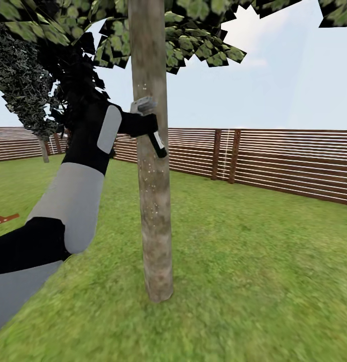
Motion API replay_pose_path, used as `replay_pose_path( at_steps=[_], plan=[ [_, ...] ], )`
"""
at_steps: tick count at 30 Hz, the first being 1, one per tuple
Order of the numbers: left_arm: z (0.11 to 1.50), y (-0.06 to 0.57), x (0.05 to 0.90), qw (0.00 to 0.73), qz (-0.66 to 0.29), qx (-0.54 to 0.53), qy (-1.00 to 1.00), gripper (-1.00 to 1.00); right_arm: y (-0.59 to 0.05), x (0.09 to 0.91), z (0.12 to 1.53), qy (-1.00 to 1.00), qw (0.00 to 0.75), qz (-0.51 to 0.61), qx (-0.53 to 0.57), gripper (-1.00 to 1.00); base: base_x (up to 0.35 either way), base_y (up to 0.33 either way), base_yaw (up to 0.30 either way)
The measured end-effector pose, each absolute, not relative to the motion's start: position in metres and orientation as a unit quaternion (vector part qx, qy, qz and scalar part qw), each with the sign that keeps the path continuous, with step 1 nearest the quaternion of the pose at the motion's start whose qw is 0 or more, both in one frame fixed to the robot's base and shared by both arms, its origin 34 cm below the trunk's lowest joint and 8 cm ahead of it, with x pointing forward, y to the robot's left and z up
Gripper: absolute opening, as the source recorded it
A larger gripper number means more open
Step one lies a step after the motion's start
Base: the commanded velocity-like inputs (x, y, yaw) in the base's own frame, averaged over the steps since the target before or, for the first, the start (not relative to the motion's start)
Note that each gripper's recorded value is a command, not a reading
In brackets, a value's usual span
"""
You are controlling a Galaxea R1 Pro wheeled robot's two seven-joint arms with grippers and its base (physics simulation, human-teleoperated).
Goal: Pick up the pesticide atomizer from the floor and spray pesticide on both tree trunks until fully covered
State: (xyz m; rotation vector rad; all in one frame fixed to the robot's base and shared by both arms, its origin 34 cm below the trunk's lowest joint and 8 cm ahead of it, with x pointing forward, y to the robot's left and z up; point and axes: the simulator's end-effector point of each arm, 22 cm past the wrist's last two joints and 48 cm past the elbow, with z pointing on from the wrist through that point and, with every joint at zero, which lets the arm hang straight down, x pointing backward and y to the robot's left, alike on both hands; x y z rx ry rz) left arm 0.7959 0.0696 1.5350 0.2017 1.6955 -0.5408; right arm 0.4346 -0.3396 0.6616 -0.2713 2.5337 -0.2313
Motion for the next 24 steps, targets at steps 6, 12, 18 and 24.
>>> replay_pose_path(
  at_steps=[6,12,18,24],
  plan=[
    [1.522,0.042,0.793,0.581,-0.311,0.090,0.746,-1.00,-0.340,0.435,0.661,0.949,0.287,-0.087,-0.102,1.00,0.000,0.000,0.000],
    [1.464,0.029,0.807,0.538,-0.269,0.106,0.792,-1.00,-0.340,0.435,0.661,0.949,0.287,-0.087,-0.102,1.00,0.000,0.000,0.000],
    [1.398,0.038,0.836,0.508,-0.252,0.071,0.821,-1.00,-0.340,0.435,0.661,0.949,0.287,-0.086,-0.102,1.00,-0.181,0.000,0.000],
    [1.344,0.053,0.854,0.499,-0.222,0.045,0.837,-1.00,-0.340,0.435,0.661,0.949,0.287,-0.087,-0.102,1.00,-0.041,0.000,0.000]
  ],
)
